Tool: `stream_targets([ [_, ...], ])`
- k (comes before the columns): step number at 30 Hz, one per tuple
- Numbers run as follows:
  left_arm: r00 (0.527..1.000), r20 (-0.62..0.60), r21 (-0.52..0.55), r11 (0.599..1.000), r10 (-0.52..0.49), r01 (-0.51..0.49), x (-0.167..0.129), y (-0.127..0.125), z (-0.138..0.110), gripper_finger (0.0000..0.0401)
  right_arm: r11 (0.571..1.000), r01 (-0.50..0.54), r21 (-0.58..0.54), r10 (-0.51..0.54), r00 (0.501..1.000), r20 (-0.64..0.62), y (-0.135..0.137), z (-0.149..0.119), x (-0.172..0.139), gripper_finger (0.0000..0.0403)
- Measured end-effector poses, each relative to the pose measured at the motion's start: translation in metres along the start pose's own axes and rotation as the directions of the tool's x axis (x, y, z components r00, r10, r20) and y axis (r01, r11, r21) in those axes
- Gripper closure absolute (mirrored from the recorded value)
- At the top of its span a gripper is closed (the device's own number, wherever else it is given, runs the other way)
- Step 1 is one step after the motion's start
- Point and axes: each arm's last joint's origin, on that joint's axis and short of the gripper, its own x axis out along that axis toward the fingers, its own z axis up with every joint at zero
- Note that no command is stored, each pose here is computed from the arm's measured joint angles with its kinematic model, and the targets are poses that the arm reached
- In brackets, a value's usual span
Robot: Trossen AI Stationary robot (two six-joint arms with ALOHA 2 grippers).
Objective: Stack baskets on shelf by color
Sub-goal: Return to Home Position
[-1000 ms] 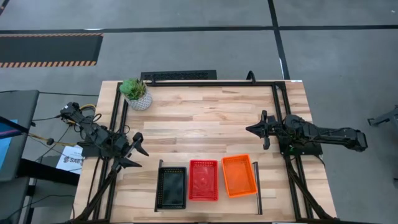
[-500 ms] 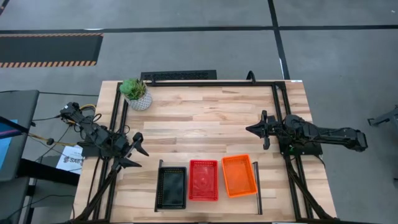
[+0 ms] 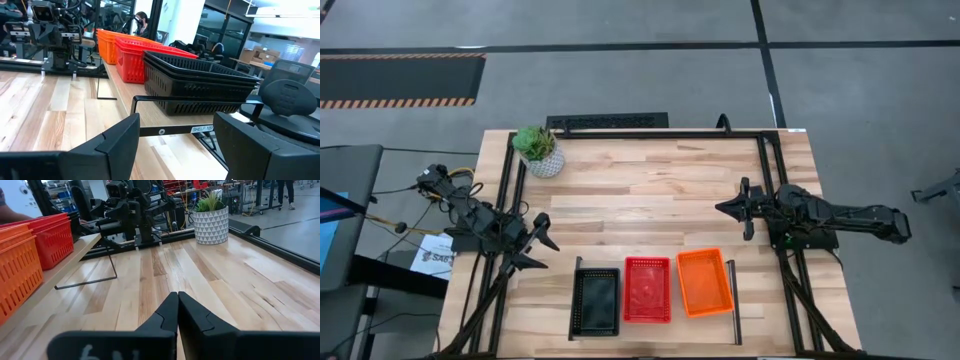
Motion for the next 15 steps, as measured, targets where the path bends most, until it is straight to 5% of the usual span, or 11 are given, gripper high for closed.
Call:
stream_targets([
  [15,1.0,0.0,0.0,1.0,0.0,0.0,0.0,0.0,0.0,0.0159,1.0,0.0,0.0,0.0,1.0,0.0,0.0,0.0,0.0,0.0369],
])
